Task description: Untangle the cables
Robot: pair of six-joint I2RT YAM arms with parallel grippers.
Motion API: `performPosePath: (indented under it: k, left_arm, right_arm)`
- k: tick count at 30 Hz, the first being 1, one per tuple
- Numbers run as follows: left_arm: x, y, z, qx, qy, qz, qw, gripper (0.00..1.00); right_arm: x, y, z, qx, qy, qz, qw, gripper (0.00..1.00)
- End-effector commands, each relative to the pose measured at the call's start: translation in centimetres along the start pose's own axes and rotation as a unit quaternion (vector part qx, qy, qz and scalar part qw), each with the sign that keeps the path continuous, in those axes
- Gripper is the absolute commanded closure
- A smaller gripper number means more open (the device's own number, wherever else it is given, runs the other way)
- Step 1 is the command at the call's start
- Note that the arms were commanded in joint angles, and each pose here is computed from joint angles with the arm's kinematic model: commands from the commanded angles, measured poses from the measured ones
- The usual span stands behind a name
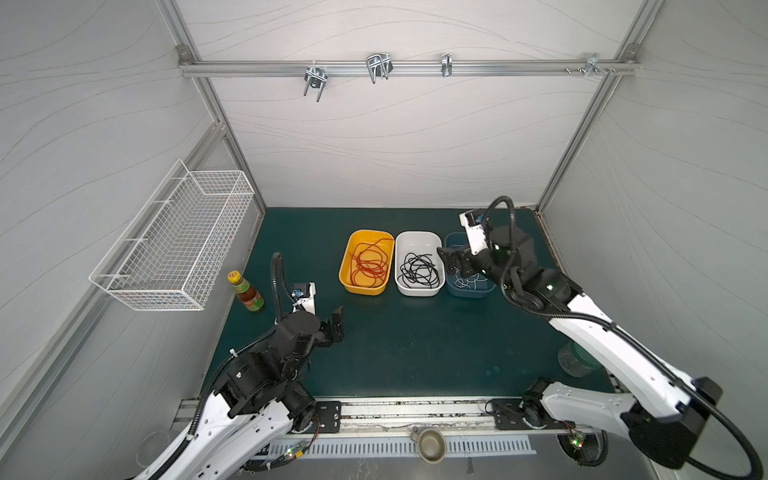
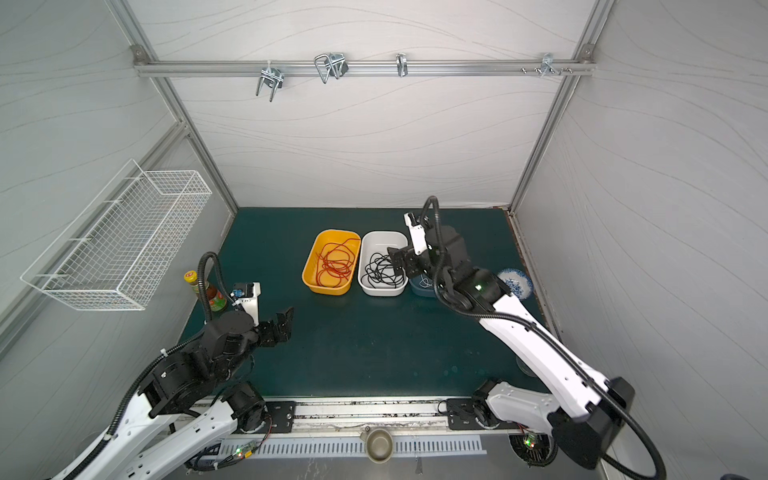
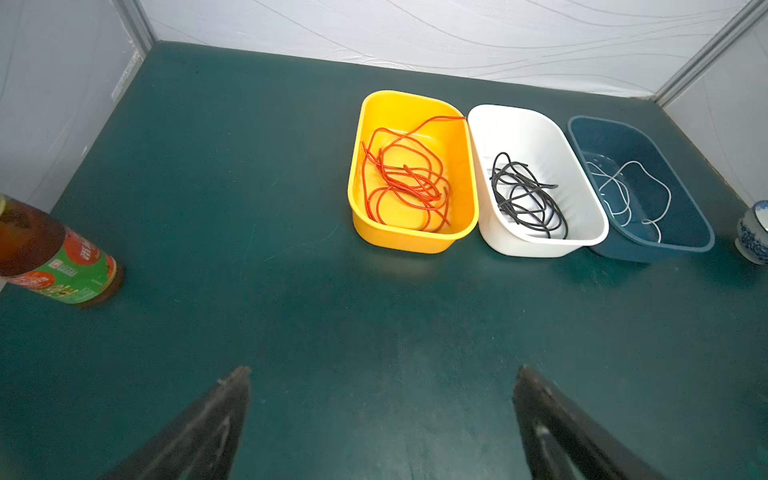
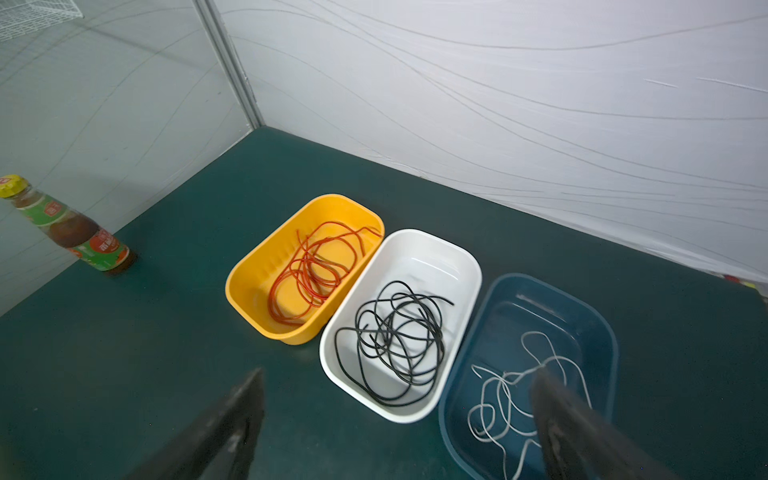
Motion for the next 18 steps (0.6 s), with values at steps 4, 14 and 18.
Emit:
performPosePath:
  k: [4, 14, 18]
  left_arm:
    - [0.5, 0.3, 1.9, -0.071, 0.026, 0.048, 0.996, 0.00]
    - [0.7, -1.4, 3.2, -0.163, 0.063, 0.127, 0.976, 0.00]
    - [0.9, -3.1, 3.2, -0.200, 0.050, 0.147, 0.967, 0.00]
  right_arm:
    - [-3.5, 3.2, -3.4, -0.011, -0.042, -0.074, 0.996, 0.01]
    - [-6.8, 7.1, -8.5, -0.088, -0.090, -0.201, 0.972, 0.01]
    - [-7.4, 7.6, -10.4, -0.112, -0.087, -0.232, 0.962, 0.01]
Point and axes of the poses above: each gripper's point midway between its finger pads, its own y axis back along the fingers, its own x axis along the line the jaws close on, z = x × y, the point moved 9 cm from there along y, back along the fingers, and after that the axes turned 1 degree about -y, right-handed, at the moved point
